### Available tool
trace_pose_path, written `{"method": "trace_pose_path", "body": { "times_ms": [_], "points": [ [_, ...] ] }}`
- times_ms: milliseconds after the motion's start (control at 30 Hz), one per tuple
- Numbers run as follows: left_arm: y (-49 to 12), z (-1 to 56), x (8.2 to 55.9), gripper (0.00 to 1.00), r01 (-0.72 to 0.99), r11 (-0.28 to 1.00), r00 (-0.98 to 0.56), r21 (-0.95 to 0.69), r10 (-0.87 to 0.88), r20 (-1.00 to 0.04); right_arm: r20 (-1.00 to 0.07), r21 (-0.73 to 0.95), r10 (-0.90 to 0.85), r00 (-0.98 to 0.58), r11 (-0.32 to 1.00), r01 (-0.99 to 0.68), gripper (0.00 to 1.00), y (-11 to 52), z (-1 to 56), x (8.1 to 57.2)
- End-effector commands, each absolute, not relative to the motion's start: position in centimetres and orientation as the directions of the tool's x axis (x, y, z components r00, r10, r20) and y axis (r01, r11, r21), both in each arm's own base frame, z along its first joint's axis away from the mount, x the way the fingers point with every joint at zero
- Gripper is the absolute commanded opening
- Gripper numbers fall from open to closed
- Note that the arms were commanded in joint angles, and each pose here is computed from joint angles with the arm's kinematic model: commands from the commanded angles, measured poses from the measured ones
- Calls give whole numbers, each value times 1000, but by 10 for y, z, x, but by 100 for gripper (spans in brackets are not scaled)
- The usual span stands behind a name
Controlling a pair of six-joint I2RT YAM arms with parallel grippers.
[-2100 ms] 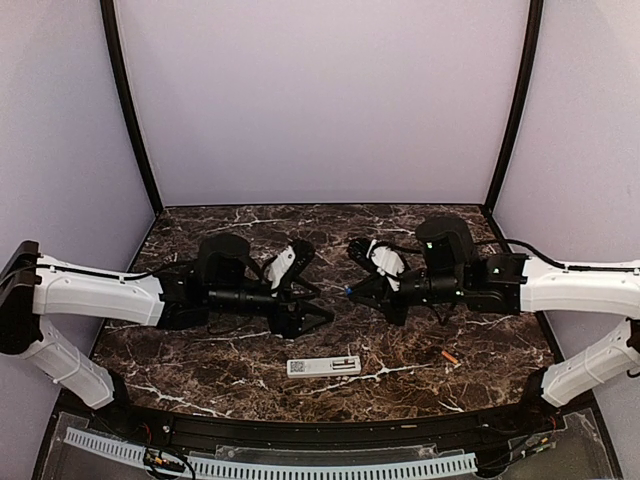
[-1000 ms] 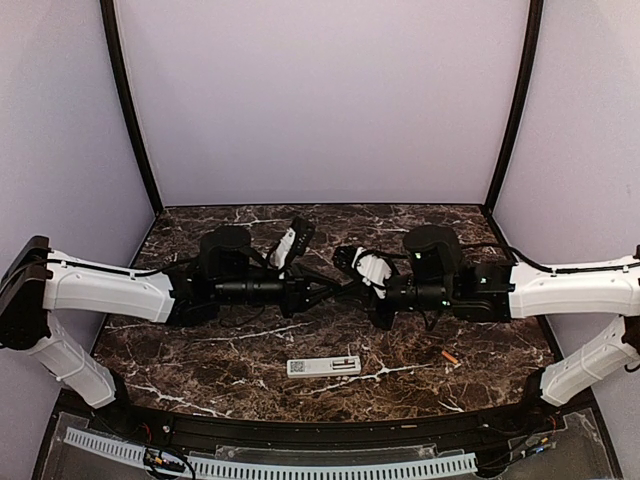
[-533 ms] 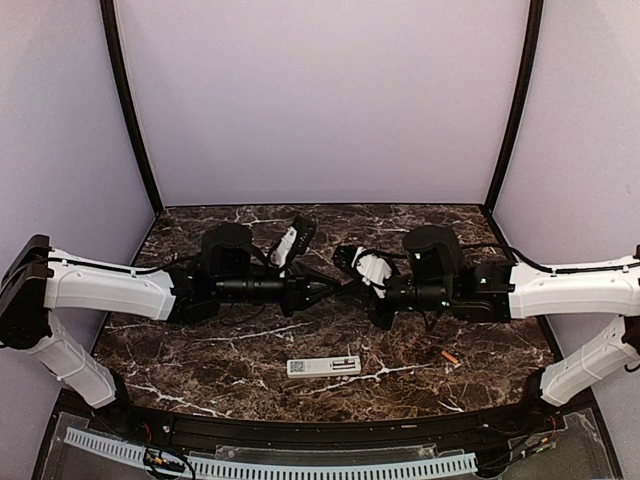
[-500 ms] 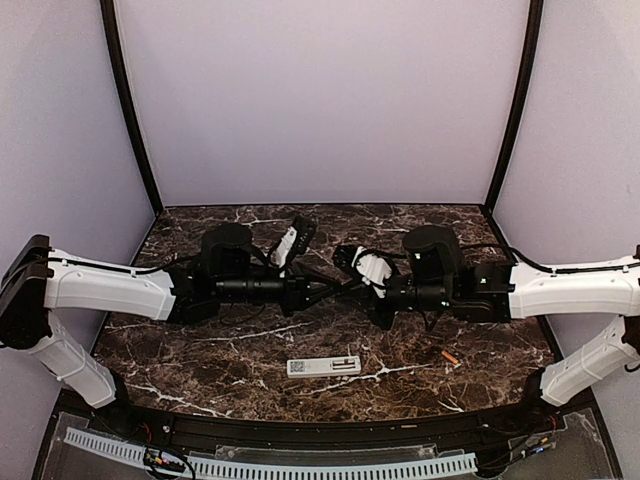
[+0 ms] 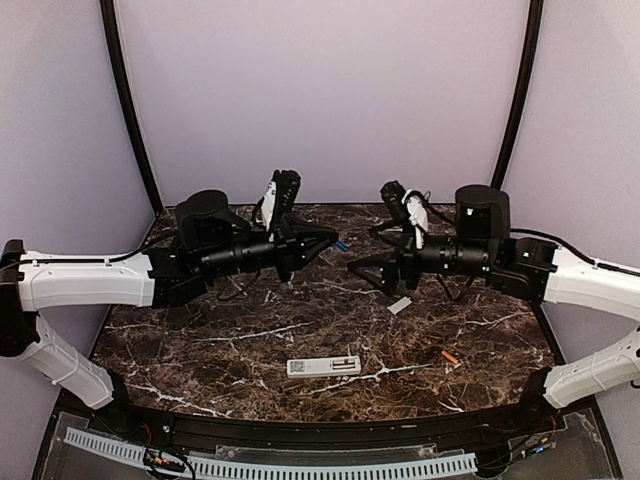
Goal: Load the batteries into the remote control
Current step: Pass from the left arm to the right
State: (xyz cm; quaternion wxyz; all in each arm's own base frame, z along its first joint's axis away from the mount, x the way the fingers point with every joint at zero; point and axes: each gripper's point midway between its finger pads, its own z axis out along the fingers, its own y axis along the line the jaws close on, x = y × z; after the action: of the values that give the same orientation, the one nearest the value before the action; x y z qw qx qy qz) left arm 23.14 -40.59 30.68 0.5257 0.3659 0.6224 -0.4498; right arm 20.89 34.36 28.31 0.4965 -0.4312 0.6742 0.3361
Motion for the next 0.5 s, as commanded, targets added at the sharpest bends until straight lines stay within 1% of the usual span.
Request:
{"method": "trace_pose_path", "body": {
  "times_ms": [0,33,133,200,300,400,467],
  "points": [
    [-390,406,221,0,943,330,112,45,-187,-976,-944,322,16,-329,255,-912,95,334,358,204],
    [-387,420,218,0,942,328,141,63,-218,-966,-933,358,50,-357,238,-903,94,332,367,207],
    [-383,435,205,0,953,287,171,96,-247,-954,-852,523,96,-514,175,-834,88,334,382,212],
    [-378,447,200,0,956,276,178,98,-281,-943,-817,576,108,-566,115,-809,85,338,392,209],
    [-373,465,190,0,966,240,177,96,-347,-921,-781,614,136,-609,-12,-789,79,343,415,200],
    [-372,475,183,0,979,192,137,65,-391,-910,-768,622,153,-622,-53,-781,75,346,426,196],
    [-373,478,181,0,983,175,118,49,-409,-905,-776,608,158,-610,-68,-791,75,347,431,188]
  ]
}}
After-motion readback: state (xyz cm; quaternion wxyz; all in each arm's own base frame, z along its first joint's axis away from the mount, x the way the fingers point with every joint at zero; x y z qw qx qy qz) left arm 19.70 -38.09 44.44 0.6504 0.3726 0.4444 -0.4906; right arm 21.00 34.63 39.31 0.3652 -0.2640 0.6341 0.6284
